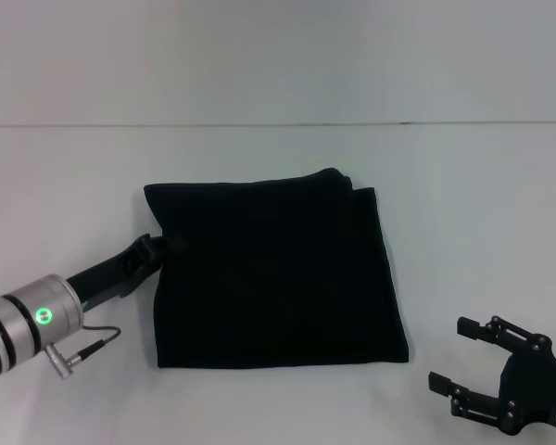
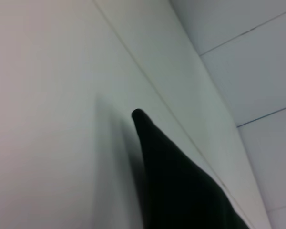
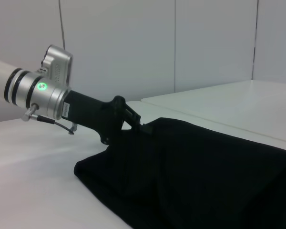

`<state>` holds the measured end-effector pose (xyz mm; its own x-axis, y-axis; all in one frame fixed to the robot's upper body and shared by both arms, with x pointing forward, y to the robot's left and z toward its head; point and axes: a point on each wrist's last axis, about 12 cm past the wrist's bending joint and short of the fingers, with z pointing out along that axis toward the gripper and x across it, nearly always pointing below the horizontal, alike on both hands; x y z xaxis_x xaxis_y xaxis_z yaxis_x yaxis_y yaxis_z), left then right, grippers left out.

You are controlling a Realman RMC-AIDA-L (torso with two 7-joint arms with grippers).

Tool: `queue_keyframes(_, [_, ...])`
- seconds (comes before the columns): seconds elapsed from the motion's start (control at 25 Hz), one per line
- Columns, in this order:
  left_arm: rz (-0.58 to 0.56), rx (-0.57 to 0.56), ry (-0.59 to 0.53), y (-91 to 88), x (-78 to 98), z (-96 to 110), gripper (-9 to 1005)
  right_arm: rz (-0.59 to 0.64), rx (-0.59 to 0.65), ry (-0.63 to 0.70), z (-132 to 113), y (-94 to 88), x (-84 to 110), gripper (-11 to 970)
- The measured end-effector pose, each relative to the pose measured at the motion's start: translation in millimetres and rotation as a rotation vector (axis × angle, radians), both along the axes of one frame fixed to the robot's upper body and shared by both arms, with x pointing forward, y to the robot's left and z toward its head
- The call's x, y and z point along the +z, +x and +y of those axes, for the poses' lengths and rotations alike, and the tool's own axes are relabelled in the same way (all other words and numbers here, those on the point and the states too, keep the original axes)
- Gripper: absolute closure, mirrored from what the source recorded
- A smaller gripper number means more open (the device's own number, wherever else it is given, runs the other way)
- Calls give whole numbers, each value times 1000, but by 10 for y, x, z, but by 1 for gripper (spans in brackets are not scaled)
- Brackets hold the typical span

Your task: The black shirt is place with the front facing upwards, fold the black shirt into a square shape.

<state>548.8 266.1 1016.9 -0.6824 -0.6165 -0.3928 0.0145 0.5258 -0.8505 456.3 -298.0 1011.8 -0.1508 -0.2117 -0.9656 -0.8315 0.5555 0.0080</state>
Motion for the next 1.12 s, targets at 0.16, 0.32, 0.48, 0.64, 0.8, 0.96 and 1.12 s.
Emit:
queue_keyframes(0.16, [-51, -37, 28, 9, 62, 34, 900, 1, -1, 3, 9, 3, -3, 99])
queue_keyframes(0.32, [-122, -105, 97, 12, 132, 69, 827, 4, -2, 6, 17, 2, -7, 99])
queue_keyframes(0.48, [-161, -126, 180, 6, 197, 211, 687, 2, -20, 17, 8, 13, -3, 99])
queue_keyframes(0.64, [-309, -179, 345, -75, 338, 460, 521, -17, -82, 73, -6, 68, 37, 99])
queue_keyframes(0.8, [-587, -377, 514, -278, 505, 514, 362, -43, -85, 105, 43, 194, 109, 99])
queue_keyframes(0.96, [-728, -575, 549, -456, 529, 429, 225, -30, 56, 39, 177, 259, 118, 99])
queue_keyframes(1.12, [-744, -717, 548, -554, 463, 337, 148, -8, 132, -10, 232, 243, 81, 99])
